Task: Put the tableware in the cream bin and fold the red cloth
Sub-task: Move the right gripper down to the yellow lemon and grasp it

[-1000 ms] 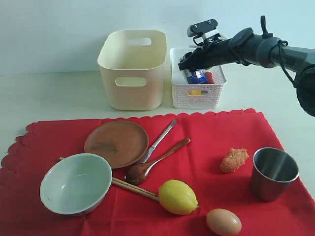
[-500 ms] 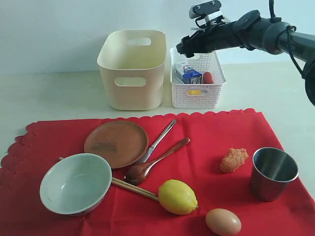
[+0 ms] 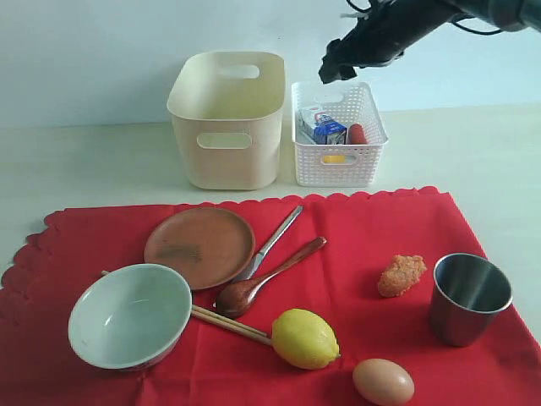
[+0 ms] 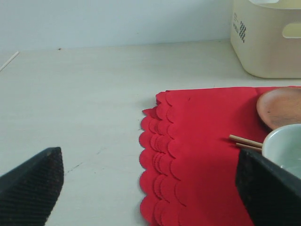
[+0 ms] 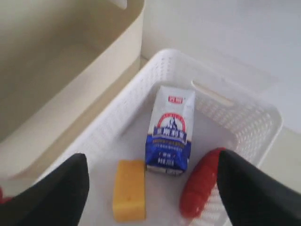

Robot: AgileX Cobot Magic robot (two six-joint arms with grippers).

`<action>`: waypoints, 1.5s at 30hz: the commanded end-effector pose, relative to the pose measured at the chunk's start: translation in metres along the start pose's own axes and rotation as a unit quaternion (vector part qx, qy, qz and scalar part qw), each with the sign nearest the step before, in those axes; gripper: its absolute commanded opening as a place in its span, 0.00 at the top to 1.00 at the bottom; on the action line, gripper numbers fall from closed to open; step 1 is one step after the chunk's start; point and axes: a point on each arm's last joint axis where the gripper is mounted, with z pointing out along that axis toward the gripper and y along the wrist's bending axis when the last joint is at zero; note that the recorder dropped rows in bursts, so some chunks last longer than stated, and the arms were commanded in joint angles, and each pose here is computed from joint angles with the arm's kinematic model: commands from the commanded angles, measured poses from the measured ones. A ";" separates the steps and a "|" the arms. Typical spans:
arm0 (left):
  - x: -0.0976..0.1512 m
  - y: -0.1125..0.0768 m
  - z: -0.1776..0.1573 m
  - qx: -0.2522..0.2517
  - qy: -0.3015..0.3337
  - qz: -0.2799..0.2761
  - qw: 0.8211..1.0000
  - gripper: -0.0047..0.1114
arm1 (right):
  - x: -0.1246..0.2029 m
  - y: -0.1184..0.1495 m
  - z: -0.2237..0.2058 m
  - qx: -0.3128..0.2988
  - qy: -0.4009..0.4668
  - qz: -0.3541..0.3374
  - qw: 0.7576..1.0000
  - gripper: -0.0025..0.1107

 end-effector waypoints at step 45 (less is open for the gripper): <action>0.000 0.000 0.000 -0.001 -0.006 0.001 1.000 0.15 | 0.097 0.140 -0.106 -0.075 0.191 -0.032 0.978 0.37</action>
